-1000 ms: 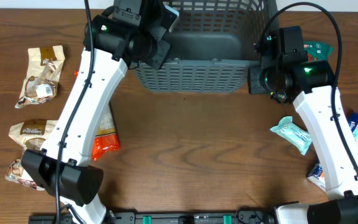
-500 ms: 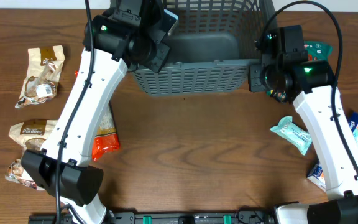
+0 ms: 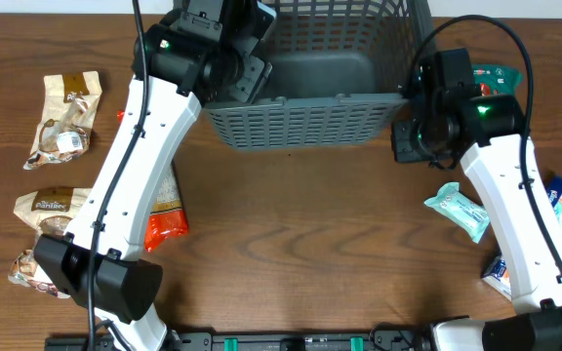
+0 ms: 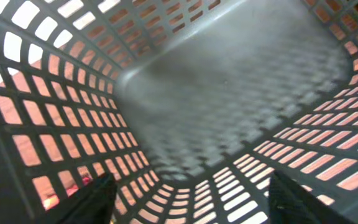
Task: Pack container
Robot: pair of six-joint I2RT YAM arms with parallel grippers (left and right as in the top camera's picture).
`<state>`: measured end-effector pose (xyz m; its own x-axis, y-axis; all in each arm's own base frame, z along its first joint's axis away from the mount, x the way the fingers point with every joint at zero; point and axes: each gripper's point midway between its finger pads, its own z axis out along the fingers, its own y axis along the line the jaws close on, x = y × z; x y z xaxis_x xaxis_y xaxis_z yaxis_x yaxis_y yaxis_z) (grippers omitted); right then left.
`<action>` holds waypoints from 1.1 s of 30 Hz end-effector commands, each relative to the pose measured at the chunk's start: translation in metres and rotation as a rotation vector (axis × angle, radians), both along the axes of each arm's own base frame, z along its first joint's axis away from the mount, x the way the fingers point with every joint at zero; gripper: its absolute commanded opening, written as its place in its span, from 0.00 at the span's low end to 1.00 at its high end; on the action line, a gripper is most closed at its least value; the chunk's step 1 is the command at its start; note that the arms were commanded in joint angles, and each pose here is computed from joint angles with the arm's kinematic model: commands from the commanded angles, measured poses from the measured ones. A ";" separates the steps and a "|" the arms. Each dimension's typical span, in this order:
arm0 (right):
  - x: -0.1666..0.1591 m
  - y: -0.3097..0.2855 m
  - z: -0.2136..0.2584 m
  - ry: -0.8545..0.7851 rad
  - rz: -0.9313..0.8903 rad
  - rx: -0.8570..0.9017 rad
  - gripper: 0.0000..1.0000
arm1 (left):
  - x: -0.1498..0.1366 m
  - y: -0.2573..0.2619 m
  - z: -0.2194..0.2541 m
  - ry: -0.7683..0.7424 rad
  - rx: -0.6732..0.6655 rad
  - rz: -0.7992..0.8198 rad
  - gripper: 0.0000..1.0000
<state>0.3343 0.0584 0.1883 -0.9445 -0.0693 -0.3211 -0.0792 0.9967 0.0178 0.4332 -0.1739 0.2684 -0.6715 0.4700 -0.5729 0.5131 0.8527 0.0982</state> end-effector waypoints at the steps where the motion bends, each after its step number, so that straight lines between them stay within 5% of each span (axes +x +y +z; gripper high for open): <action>1: -0.005 0.003 0.001 0.019 0.015 0.001 0.37 | -0.002 0.007 0.012 -0.039 0.015 0.026 0.76; 6: -0.014 0.005 0.001 0.051 0.022 0.018 0.70 | -0.006 0.024 0.039 -0.122 0.051 0.078 0.89; 13: -0.024 0.007 0.028 -0.028 0.010 0.059 0.77 | -0.037 0.047 0.093 -0.228 0.011 0.163 0.99; 20: -0.046 -0.011 0.088 -0.238 -0.025 0.053 0.99 | -0.091 0.077 0.114 -0.188 -0.062 0.298 0.99; 27: -0.064 -0.079 0.154 -0.365 -0.275 0.025 0.99 | -0.124 0.117 0.069 0.054 -0.009 0.489 0.99; 33: -0.069 -0.138 0.213 -0.478 -0.422 -0.057 0.99 | -0.121 0.140 0.055 0.091 -0.020 0.603 0.99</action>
